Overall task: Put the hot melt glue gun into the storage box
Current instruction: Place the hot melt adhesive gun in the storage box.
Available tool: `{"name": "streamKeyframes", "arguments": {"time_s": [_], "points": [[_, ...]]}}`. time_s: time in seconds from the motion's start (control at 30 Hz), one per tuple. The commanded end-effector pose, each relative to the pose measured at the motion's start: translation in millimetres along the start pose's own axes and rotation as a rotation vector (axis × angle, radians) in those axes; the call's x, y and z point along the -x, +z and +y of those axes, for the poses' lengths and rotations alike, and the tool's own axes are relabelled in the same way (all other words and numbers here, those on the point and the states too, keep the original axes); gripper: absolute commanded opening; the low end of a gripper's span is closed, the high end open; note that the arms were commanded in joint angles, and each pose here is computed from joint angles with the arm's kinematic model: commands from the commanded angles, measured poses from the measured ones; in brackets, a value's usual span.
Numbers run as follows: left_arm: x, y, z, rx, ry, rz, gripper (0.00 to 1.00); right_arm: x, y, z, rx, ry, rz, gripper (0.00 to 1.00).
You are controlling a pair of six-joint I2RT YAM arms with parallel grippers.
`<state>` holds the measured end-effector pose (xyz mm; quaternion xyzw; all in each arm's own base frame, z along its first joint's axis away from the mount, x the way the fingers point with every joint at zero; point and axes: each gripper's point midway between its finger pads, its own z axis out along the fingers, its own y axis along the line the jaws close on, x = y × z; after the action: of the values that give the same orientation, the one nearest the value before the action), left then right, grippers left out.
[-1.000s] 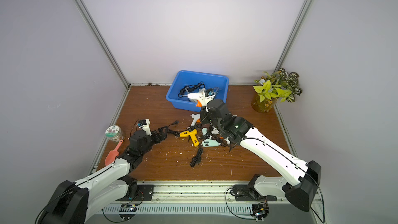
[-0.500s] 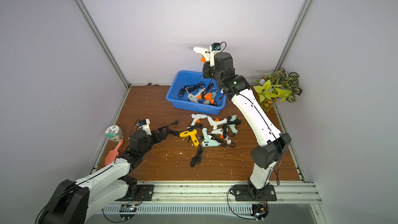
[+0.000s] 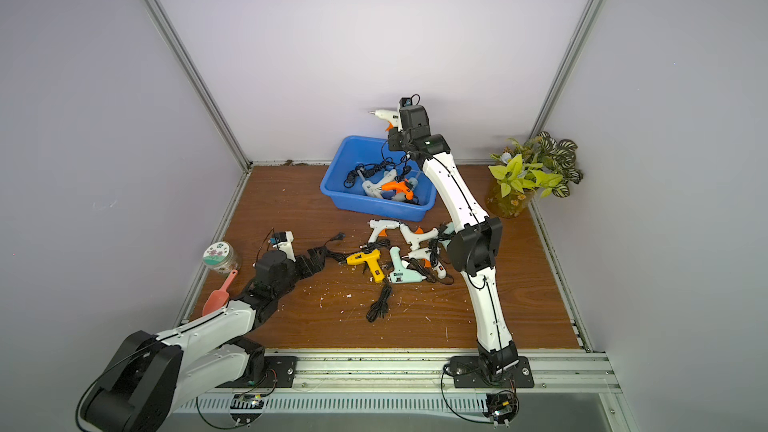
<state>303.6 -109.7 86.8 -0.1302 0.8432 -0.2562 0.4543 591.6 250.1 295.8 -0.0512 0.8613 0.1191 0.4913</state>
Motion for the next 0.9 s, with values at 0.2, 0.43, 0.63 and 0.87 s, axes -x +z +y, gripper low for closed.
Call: {"name": "streamKeyframes", "arguments": {"time_s": [0.2,0.43,0.63,0.87], "points": [[4.6,7.5,-16.6,-0.057,0.026,0.019,0.99,-44.1,19.8,-19.9,-0.05,-0.01,0.12,0.0],[6.3,7.3,-18.2,-0.057,0.03,0.019,0.99,-91.9,48.6,-35.0,-0.063,-0.008,0.241,0.08],[4.3,6.4,-14.6,-0.043,0.027,0.022,0.99,-113.5,63.7,-38.5,-0.055,-0.001,0.289,0.19],[4.8,5.5,-13.0,-0.033,0.034,0.019,0.99,-129.3,74.8,-42.9,-0.06,-0.001,0.32,0.35]]}}
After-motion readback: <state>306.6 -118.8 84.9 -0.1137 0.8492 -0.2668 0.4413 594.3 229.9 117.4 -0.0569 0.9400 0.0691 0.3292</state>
